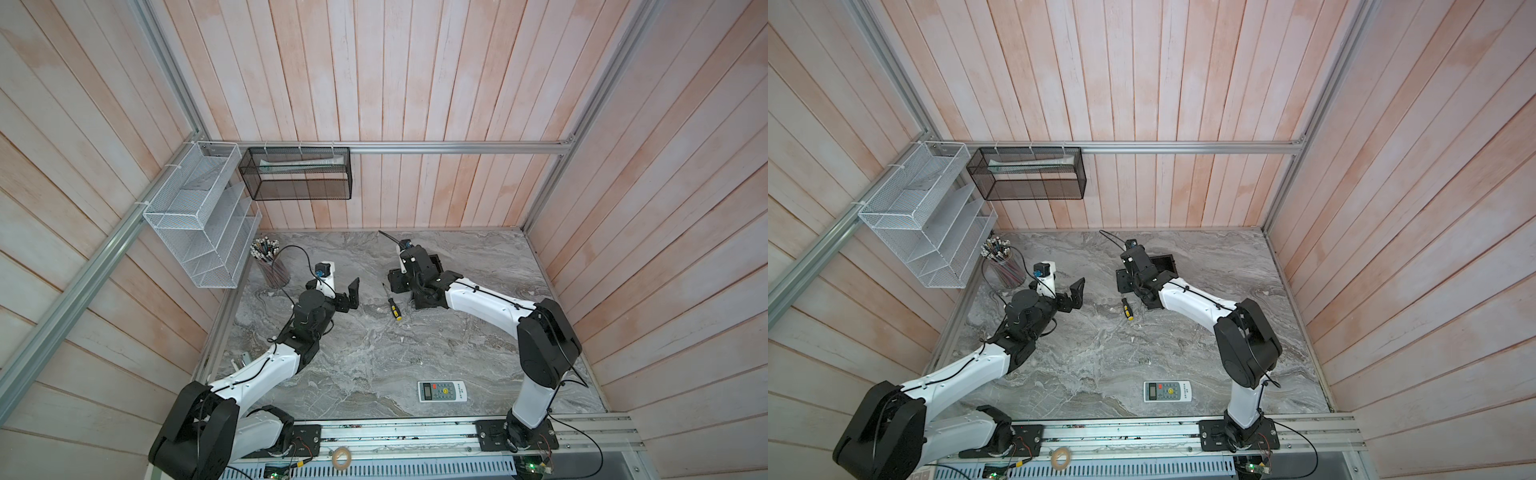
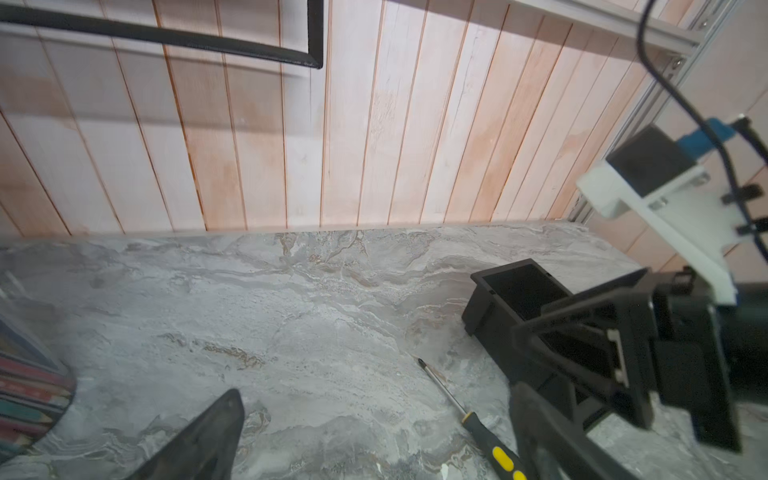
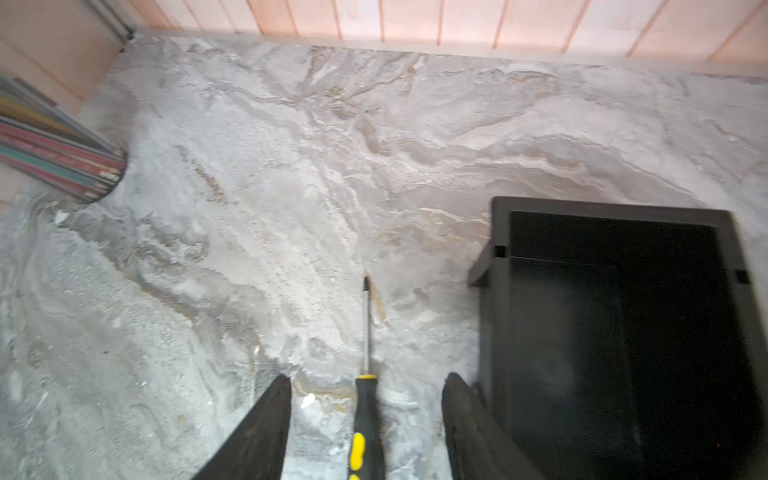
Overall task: Put the screwdriver in the bin
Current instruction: Move the bin to the top-center of the table, then pick up the screwdriver from the center of the table.
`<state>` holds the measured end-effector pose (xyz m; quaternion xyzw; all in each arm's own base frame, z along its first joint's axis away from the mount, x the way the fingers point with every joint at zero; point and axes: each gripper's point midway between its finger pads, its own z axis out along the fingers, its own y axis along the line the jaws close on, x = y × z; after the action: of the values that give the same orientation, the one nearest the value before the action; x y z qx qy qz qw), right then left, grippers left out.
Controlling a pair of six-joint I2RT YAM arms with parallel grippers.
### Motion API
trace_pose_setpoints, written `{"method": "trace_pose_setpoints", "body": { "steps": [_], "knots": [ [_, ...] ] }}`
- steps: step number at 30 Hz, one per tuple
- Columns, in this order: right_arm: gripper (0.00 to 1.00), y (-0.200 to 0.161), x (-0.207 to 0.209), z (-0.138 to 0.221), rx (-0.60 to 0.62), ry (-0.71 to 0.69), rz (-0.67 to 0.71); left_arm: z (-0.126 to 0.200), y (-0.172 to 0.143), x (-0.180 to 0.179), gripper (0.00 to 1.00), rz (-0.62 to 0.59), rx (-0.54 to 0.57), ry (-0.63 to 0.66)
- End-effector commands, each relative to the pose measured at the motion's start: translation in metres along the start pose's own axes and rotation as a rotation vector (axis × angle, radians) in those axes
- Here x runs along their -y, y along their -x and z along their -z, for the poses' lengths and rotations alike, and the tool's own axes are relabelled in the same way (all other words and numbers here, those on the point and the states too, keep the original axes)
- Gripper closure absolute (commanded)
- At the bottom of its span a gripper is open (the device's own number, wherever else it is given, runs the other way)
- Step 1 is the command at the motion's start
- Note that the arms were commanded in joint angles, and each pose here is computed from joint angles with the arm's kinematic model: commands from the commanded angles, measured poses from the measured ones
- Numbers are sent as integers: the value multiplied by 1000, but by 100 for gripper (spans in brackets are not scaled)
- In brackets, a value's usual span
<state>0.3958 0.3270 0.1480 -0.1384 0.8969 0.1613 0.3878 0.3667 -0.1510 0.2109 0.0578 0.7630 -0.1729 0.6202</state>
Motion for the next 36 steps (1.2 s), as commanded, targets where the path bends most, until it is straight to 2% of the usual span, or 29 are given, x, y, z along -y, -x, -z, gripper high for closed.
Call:
{"method": "trace_pose_setpoints", "body": {
  "steps": [1, 5, 8, 15, 24, 26, 36],
  "knots": [
    [42, -39, -6, -20, -86, 15, 32, 1, -12, 15, 0, 126, -56, -119],
    [44, -68, -2, -37, -151, -10, 40, 4, -10, 7, 0, 234, -44, -178],
    [45, -93, 4, -45, -206, -20, 46, 6, -10, -2, 0, 240, -32, -152],
    [53, -118, 8, -53, -259, -44, 50, 4, -12, -3, 0, 249, -38, -147],
    [62, -125, 8, -53, -263, -68, 62, 1, -17, -5, 0, 253, -47, -138],
    [69, -126, 9, -53, -263, -77, 66, 1, -17, -5, 0, 253, -47, -139],
    [81, -130, 22, -55, -264, -148, 78, 5, -14, -6, 0, 248, -27, -134]
  ]
}}
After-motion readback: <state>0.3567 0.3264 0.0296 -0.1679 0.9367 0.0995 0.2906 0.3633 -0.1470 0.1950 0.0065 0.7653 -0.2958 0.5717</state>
